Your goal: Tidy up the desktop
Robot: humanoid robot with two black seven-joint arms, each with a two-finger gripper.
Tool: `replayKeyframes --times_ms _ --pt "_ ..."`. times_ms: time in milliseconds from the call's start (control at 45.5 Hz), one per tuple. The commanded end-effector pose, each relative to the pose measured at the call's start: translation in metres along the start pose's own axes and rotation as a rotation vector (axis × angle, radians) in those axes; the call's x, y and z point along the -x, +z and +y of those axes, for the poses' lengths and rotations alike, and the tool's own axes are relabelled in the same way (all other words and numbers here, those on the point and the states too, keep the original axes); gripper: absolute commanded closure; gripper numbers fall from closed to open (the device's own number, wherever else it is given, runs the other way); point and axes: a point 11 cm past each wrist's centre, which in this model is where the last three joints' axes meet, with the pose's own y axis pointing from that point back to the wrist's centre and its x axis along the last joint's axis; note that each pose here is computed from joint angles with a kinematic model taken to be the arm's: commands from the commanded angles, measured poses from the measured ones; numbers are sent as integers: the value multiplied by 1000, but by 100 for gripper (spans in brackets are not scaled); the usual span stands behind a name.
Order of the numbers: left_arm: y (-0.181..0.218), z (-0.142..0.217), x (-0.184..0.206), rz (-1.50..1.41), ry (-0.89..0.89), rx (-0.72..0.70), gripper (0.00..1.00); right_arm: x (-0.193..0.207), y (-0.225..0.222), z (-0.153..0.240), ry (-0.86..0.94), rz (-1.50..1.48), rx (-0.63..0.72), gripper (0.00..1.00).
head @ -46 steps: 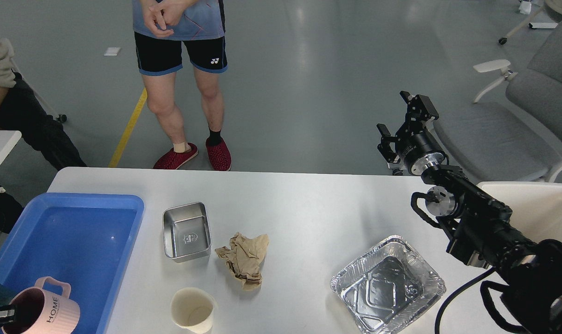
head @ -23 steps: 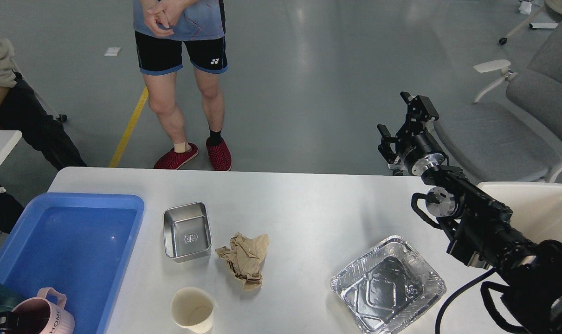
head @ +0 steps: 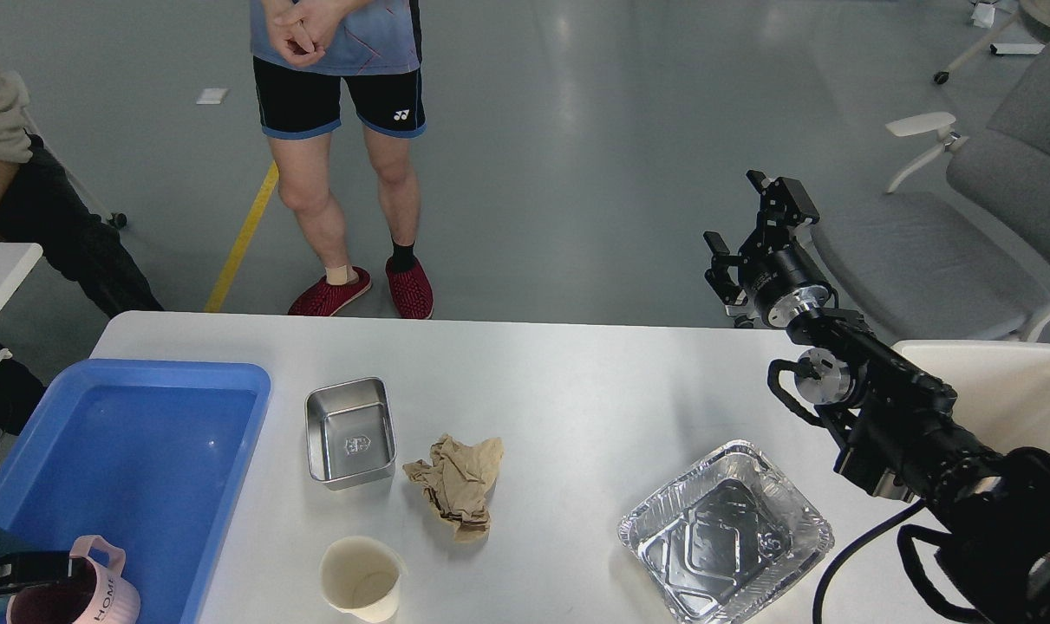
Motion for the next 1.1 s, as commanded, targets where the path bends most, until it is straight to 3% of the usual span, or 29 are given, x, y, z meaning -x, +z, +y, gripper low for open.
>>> replayKeyframes --times_ms 0,505,857,1077 --pt "3 6 -7 6 -3 13 15 2 -2 -1 -5 2 -3 0" --pt "15 72 -51 17 39 53 15 1 -3 -1 -4 6 -3 0" --pt "33 184 -112 41 215 131 15 5 -4 -4 -14 11 -4 0" --pt "48 257 -105 41 269 170 15 6 -4 -4 -17 16 -1 0"
